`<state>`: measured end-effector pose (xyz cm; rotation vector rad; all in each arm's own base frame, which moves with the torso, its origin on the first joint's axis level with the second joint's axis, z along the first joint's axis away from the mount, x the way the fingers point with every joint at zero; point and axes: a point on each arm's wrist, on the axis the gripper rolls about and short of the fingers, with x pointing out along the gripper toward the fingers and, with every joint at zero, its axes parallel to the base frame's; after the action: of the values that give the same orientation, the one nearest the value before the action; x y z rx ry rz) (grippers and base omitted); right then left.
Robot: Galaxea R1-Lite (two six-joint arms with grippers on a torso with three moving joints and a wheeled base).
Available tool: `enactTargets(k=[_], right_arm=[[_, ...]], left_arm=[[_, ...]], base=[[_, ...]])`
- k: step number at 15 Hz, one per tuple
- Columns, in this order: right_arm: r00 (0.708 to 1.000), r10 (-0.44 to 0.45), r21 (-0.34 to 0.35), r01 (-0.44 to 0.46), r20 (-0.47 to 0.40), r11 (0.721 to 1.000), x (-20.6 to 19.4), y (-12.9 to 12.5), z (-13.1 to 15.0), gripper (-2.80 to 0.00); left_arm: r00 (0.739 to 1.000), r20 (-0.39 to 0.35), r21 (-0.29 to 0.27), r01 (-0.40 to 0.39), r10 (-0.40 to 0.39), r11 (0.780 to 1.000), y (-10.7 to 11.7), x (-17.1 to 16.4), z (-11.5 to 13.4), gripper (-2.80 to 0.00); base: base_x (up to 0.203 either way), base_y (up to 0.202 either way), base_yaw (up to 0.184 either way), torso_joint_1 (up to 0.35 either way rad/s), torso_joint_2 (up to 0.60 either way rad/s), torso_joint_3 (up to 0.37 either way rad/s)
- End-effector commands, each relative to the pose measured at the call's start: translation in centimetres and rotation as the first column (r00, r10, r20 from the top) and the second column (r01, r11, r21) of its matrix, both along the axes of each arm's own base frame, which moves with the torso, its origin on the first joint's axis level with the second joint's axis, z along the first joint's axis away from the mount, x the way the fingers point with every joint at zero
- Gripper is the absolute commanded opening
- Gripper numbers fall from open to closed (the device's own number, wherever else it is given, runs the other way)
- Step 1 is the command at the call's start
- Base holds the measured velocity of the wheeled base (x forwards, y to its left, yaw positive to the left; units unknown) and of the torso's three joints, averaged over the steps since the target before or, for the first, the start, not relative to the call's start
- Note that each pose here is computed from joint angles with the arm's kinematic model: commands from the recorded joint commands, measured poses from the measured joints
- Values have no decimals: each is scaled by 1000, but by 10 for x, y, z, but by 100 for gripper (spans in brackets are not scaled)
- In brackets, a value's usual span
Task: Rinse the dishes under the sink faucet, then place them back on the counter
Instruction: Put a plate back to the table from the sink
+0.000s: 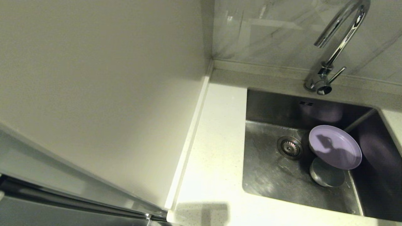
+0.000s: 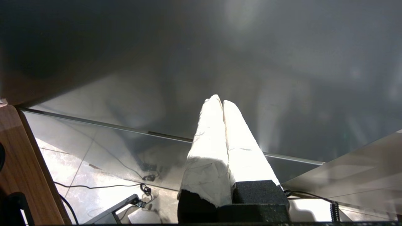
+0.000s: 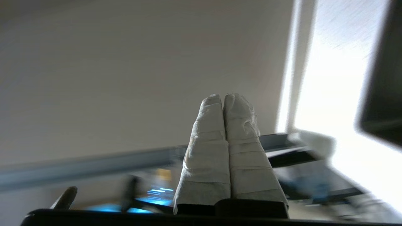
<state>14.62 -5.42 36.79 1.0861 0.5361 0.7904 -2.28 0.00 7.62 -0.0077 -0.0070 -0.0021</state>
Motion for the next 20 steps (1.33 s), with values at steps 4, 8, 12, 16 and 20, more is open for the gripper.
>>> enactTargets(k=[4,8,12,16,20], right_arm=[[952,-62,-510,214,299,833,3,10,-36,-280],[951,89,-773,184,296,607,-8,17,-51,-280],[913,268,-933,236,308,270,-10,14,-67,-280],[960,269,-957,146,76,-252,-21,11,-83,-280],[931,361,-947,76,-44,-312,-12,14,-125,-280]], left_arm=[[1000,-4,0,-1,1,1000,0,0,-1,-280],[1000,-2,0,-1,1,1000,0,0,-1,-280],[1000,-2,0,-1,1,1000,0,0,-1,-280],[1000,-2,0,-1,1,1000,0,0,-1,-280],[1000,-2,0,-1,1,1000,0,0,-1,-280]], base=[[0,0,0,0,0,0],[0,0,0,0,0,0],[0,0,0,0,0,0],[0,0,0,0,0,0],[0,0,0,0,0,0]])
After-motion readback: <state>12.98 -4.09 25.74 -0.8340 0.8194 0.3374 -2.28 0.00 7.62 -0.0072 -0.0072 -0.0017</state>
